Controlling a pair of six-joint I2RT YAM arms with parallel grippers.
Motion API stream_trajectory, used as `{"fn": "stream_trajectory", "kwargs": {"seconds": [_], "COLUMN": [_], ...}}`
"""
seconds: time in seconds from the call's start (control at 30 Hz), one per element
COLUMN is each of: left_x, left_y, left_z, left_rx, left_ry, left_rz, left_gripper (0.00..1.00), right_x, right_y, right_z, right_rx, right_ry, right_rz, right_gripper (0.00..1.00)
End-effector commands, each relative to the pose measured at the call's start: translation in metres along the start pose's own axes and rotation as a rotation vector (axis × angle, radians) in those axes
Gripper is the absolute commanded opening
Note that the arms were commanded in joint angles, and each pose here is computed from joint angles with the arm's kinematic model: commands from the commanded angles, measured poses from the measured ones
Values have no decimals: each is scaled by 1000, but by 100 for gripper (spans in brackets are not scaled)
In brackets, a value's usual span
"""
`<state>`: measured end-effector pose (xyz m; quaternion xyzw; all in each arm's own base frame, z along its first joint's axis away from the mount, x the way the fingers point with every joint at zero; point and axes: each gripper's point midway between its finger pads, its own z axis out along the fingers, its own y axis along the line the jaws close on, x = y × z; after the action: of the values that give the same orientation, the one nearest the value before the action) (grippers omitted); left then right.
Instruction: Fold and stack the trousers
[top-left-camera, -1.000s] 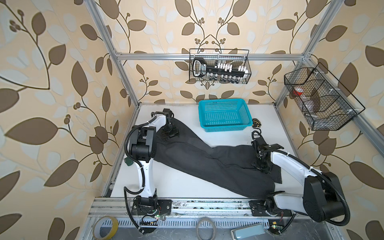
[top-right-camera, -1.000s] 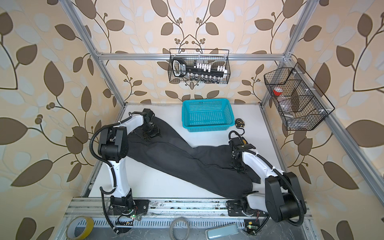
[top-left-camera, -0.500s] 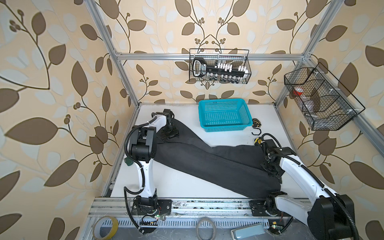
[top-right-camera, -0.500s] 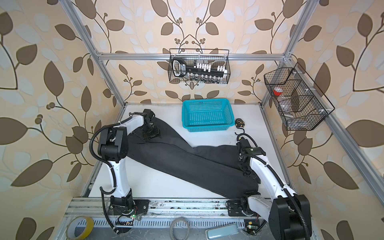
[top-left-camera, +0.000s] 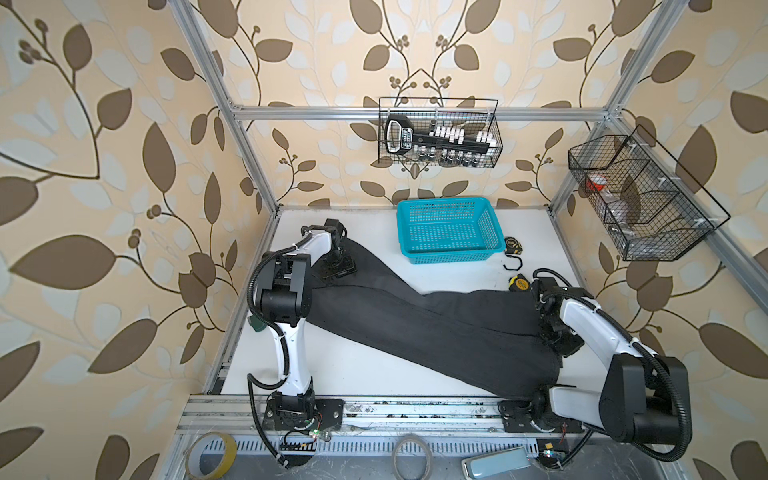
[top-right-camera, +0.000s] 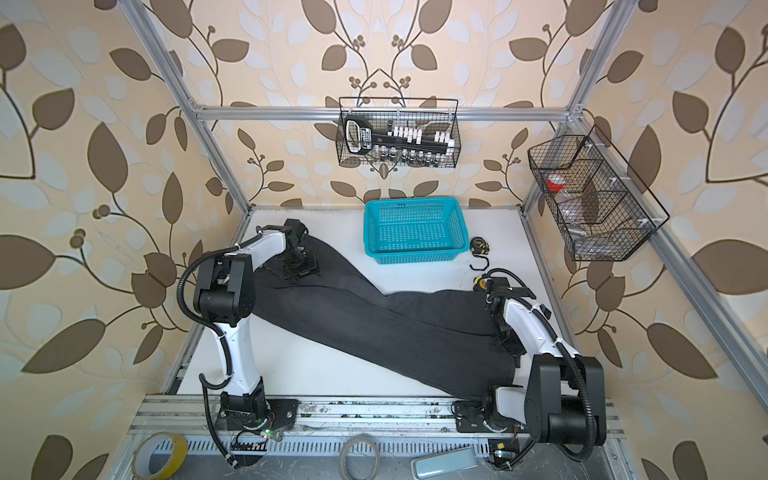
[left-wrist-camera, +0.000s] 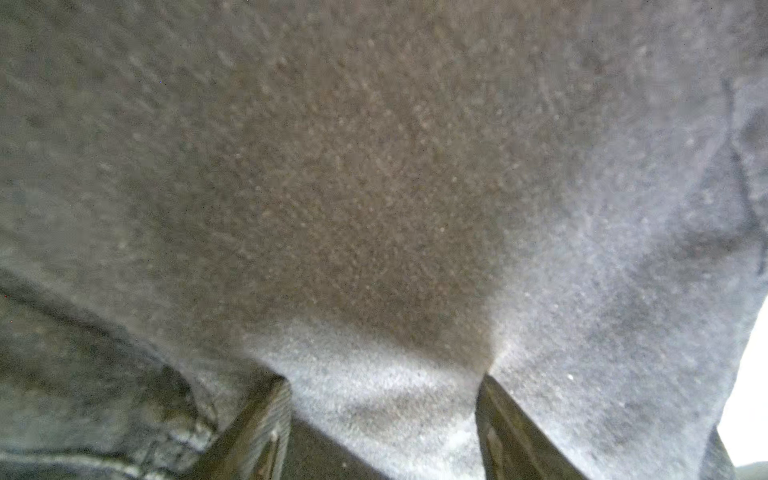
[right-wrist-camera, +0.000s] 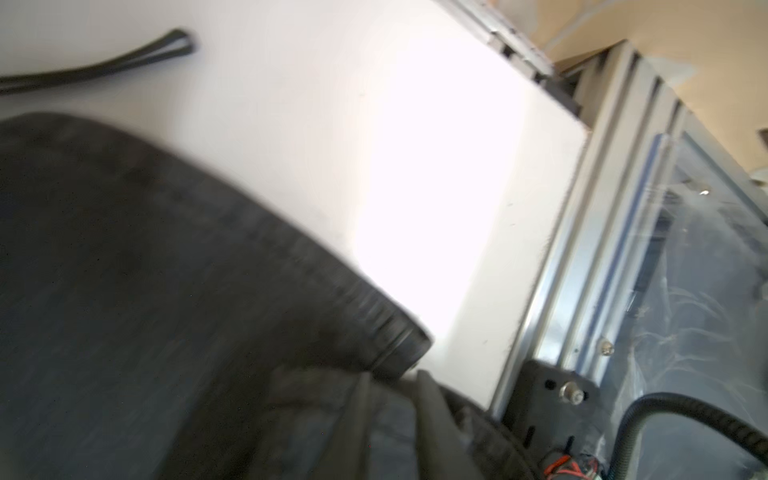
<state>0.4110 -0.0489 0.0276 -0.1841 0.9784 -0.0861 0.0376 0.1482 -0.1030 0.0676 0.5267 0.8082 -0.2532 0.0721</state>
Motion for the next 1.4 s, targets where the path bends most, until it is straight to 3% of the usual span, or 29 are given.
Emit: {"fn": "stream_trajectory", "kwargs": {"seconds": [0.0,0.3,0.53,0.93,1.2,1.37], "left_x": [8,-19,-64,-136,-147,-140], "left_y": [12,-23,-55,-50,-45,-40], "left_z": [-28,-78,-68,-42,-15,4], "left_rx": [-30,106,177,73,11,-28], "left_ry": [5,-105,-157,-278,-254,-192], "left_rz": [-10,-51,-66,-288,-270,-236], "left_gripper": [73,75,75,73,68,58], "right_x": [-24,-44,-28,0,2,2], "right_y": [-8,80,121,133,130,126], "right_z": [-2,-42,-69,-62,-57,-50], "right_rx": [13,-492,-730,-731,-711,-699], "right_ry": [-81,-136,-169,-128,-111,-88], "right_rz": [25,-82,-214,-322,-351,-343], "right_gripper": [32,52,60,64,65,66]}}
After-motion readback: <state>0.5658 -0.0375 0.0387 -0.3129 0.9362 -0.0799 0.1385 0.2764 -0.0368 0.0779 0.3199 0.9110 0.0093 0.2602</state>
